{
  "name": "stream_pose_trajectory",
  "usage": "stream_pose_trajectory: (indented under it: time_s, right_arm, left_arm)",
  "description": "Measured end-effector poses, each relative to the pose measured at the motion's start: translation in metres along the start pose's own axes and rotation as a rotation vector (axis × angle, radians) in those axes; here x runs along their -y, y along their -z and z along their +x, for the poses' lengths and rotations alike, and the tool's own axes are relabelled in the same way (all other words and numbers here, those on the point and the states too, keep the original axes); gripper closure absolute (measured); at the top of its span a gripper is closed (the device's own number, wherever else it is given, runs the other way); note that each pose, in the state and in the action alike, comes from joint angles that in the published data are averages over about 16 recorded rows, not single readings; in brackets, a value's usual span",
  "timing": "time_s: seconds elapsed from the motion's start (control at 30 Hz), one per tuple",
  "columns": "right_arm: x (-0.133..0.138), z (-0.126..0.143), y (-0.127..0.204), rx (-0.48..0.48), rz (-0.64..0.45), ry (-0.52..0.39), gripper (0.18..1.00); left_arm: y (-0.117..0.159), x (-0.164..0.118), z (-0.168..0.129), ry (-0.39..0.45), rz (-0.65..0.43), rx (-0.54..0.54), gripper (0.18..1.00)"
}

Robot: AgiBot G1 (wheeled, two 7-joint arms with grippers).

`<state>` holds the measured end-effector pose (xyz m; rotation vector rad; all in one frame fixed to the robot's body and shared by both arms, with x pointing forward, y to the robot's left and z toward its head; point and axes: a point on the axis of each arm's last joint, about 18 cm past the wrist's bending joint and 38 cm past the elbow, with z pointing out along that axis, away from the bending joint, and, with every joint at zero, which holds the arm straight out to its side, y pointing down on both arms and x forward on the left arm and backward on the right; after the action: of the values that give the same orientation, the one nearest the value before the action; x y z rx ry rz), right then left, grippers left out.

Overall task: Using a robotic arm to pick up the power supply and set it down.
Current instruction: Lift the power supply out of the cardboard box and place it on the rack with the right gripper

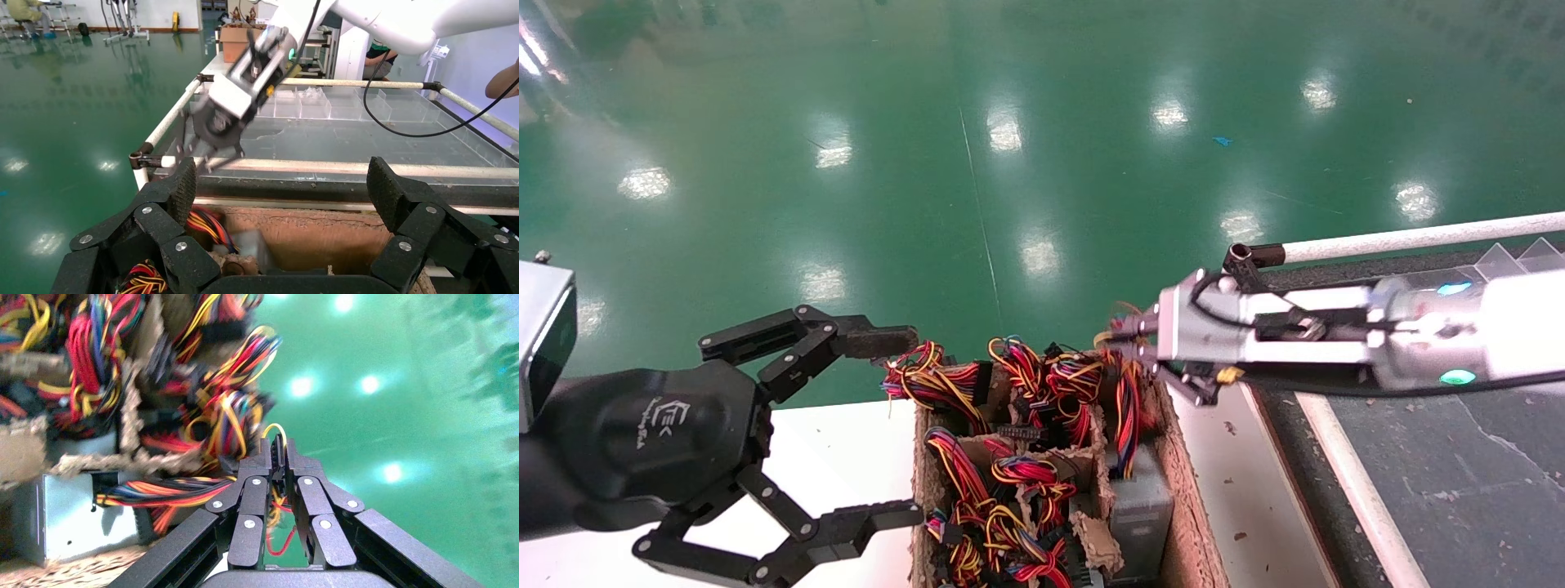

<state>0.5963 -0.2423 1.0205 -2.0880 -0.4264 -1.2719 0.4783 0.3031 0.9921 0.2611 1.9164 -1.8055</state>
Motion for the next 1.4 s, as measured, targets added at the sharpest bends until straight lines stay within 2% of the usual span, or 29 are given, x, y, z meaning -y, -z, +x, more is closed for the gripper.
stream_pose_trajectory:
  time_s: [0.57, 0.77, 1.1, 1.4]
  right_arm:
    - [0.05, 0.023, 0.085, -0.055, 0.259, 0.119, 0.953]
    - [0.061, 0.029, 0.113, -0.096, 0.315, 0.162, 0.953]
    - [0.057, 0.044, 0.15, -0.223, 0.306, 0.194, 0.953]
    - [0.034, 0.056, 0.184, -0.36, 0.206, 0.187, 0.953]
  left_arm:
    - [0.0, 0.0, 0.0, 0.0, 0.0, 0.0, 0.184]
    - [0.0, 0.0, 0.0, 0.0, 0.0, 0.0, 0.184]
    - [0.0, 0.0, 0.0, 0.0, 0.0, 0.0, 0.184]
    - [0.0, 0.0, 0.0, 0.0, 0.0, 0.0, 0.184]
